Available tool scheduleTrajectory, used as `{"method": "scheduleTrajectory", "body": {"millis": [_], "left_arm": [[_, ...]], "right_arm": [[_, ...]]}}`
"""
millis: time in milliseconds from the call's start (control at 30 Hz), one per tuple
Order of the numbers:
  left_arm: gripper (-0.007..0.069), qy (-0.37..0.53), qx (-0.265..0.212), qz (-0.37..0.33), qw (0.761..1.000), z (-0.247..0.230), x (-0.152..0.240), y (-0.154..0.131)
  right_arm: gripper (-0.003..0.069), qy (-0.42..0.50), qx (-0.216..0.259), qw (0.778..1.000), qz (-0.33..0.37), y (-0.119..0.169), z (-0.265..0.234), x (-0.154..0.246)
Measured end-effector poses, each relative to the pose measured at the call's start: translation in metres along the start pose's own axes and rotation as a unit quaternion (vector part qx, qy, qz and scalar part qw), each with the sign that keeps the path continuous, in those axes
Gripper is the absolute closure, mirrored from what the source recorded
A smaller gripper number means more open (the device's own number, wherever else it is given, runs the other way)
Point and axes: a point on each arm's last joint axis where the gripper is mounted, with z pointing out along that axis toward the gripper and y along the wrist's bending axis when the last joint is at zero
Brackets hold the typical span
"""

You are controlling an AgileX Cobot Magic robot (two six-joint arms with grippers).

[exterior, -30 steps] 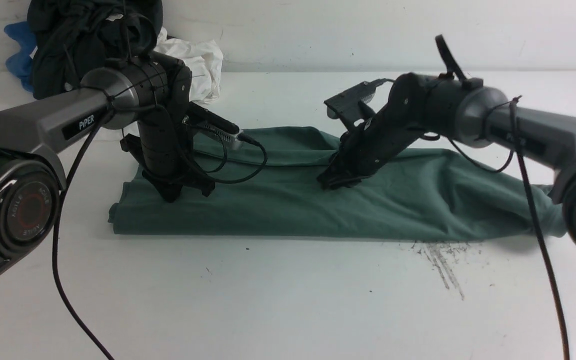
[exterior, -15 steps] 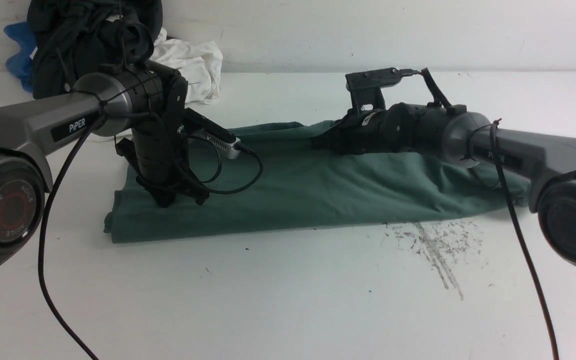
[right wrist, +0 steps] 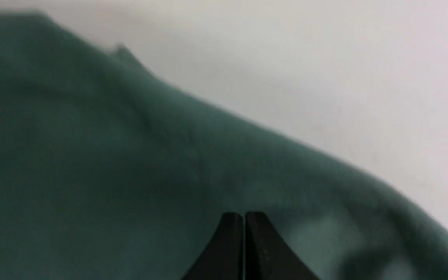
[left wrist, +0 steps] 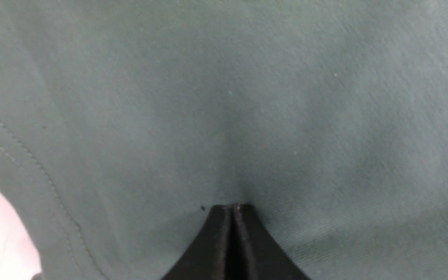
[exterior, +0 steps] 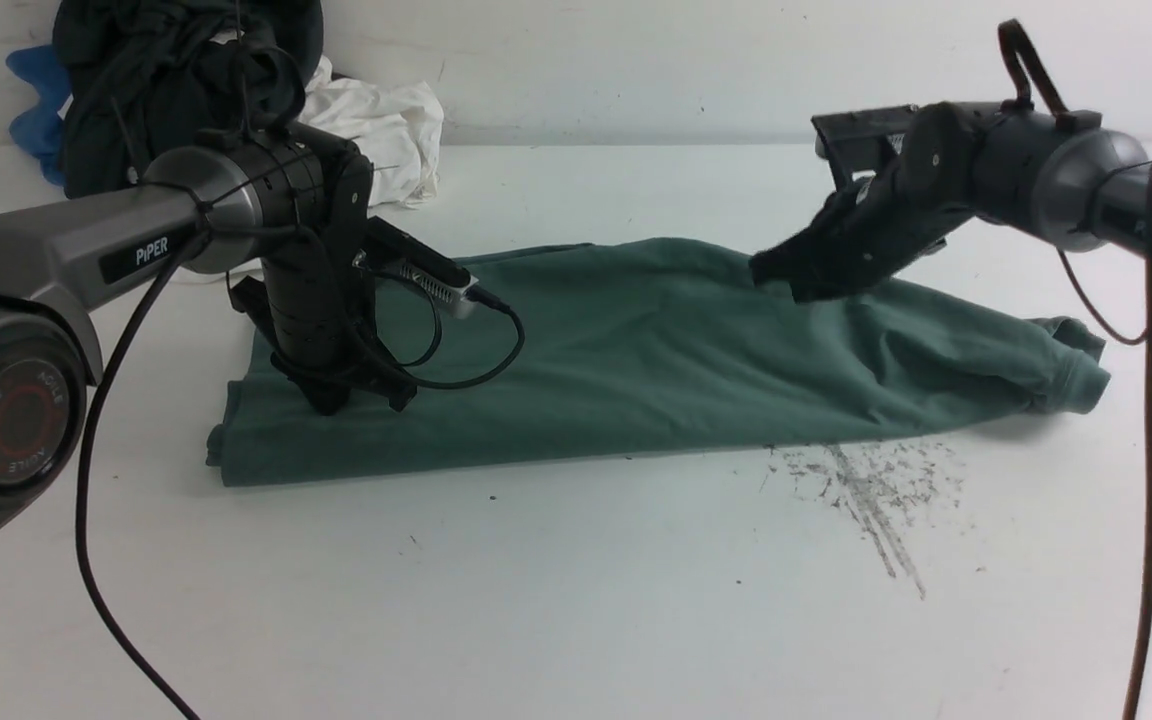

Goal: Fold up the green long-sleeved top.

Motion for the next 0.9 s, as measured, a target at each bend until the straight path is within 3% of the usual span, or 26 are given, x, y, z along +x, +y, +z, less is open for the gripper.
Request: {"method": "scheduleTrajectory", "body": {"millis": [367, 533, 900], "left_arm": [[0.0633, 0.02, 0.02, -0.008, 1.0, -0.002, 0.012, -0.005], [0.0633, 0.016, 0.032, -0.012, 0.999, -0.005, 0.042, -0.016], [0.0633, 0.032, 0.059, -0.037, 0.997, -0.025, 0.105, -0.036]], "right_arm": [[0.0656, 0.065, 0.015, 0.997, -0.038, 0.007, 0.014, 0.018], [0.0656, 0.088, 0.009, 0.995, -0.038, 0.012, -0.006, 0.043], [0.0656, 0.123, -0.005, 0.992, 0.016, 0.025, -0.076, 0.145]]}}
